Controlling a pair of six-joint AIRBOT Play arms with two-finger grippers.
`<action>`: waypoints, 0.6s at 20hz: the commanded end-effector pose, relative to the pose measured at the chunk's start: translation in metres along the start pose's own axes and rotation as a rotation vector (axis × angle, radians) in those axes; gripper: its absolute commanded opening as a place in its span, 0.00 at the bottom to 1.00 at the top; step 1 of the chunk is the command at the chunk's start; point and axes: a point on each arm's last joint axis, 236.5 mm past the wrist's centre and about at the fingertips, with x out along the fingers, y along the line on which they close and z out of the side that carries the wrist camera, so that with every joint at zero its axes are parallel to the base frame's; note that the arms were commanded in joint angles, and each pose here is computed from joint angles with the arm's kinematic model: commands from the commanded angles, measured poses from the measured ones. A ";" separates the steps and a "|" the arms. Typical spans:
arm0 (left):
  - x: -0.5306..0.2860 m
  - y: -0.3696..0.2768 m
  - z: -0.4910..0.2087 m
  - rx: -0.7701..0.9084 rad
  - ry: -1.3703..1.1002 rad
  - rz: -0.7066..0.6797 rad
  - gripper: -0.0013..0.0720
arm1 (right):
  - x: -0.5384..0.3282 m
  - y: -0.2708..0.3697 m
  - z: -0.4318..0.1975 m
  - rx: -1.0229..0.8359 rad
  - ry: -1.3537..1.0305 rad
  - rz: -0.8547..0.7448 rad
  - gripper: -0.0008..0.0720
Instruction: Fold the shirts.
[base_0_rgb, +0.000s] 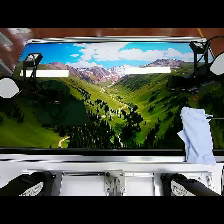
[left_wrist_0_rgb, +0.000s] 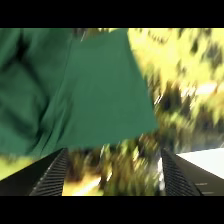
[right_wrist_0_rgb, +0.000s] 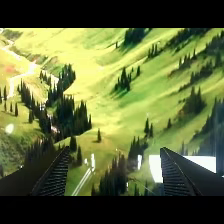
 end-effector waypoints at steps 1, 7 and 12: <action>0.004 -0.006 0.035 -0.007 -0.139 -0.028 0.98 | 0.000 0.001 0.005 0.001 -0.022 0.002 0.96; 0.084 0.141 0.049 -0.224 0.011 0.217 0.99 | 0.000 0.001 0.009 0.001 -0.037 0.003 0.96; 0.171 0.220 0.003 -0.509 0.283 0.220 0.99 | 0.000 0.005 0.009 0.005 -0.035 0.019 0.96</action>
